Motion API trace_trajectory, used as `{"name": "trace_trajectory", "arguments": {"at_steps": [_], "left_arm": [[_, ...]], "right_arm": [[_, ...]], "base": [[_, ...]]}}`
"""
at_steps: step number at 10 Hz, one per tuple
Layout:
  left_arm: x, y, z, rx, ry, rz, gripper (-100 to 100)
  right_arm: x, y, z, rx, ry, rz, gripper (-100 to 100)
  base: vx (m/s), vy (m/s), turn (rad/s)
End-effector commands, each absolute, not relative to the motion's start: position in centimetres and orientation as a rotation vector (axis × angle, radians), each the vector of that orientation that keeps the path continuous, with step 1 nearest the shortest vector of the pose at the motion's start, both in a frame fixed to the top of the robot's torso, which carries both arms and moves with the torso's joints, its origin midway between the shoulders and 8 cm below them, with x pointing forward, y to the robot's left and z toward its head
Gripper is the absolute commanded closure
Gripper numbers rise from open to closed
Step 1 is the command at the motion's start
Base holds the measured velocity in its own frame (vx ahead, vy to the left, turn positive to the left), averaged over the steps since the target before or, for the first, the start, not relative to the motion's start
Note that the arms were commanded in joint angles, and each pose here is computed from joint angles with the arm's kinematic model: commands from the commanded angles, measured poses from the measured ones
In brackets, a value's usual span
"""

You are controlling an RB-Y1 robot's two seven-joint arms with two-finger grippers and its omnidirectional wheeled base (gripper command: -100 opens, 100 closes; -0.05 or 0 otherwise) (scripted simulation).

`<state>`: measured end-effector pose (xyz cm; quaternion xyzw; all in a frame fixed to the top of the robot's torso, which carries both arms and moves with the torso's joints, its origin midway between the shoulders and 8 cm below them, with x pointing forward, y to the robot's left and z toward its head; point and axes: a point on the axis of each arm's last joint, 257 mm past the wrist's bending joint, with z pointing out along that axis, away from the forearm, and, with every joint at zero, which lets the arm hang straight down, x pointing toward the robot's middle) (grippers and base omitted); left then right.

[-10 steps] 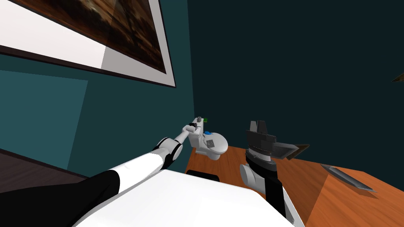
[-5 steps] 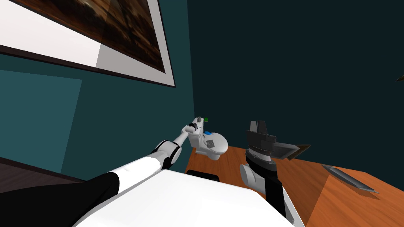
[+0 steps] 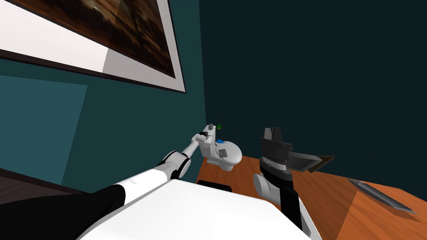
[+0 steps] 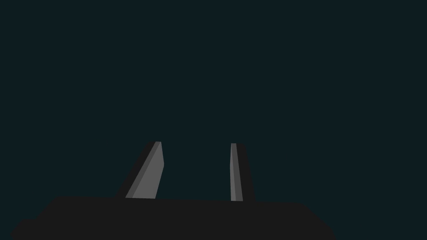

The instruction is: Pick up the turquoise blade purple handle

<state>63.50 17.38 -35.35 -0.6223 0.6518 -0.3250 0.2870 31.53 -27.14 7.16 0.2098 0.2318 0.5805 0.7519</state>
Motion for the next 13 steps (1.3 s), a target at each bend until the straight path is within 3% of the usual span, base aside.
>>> {"name": "trace_trajectory", "arguments": {"at_steps": [1, 4, 5, 8, 9, 12, 13], "left_arm": [[63.2, 17.3, -35.2, -1.662, 1.738, -0.874, 100], [64.5, 16.5, -32.0, -1.611, 1.702, -0.939, 100], [62.2, 16.2, -34.6, -1.637, 1.757, -0.881, 100], [63.0, 15.6, -31.8, -1.594, 1.718, -0.947, 100], [60.7, 15.2, -34.6, -1.623, 1.777, -0.886, 100], [61.1, 14.6, -32.1, -1.588, 1.739, -0.949, 100], [58.6, 14.2, -34.7, -1.620, 1.796, -0.892, 100]], "right_arm": [[31.5, -27.1, 7.2, 0.458, 0.506, 1.268, 0], [31.5, -27.1, 7.2, 0.458, 0.506, 1.268, 0], [31.5, -27.1, 7.2, 0.458, 0.506, 1.268, 0], [31.5, -27.1, 7.2, 0.458, 0.506, 1.268, 0], [31.5, -27.1, 7.2, 0.458, 0.506, 1.268, 0], [31.5, -27.1, 7.2, 0.458, 0.506, 1.268, 0], [31.5, -27.1, 7.2, 0.458, 0.506, 1.268, 0]], "base": [[0.011, 0.004, -0.009], [0.000, 0.000, 0.000], [0.068, -0.015, 0.088], [0.035, -0.001, 0.024], [0.059, 0.010, 0.094], [0.033, -0.006, 0.025], [0.050, -0.005, 0.106]]}}
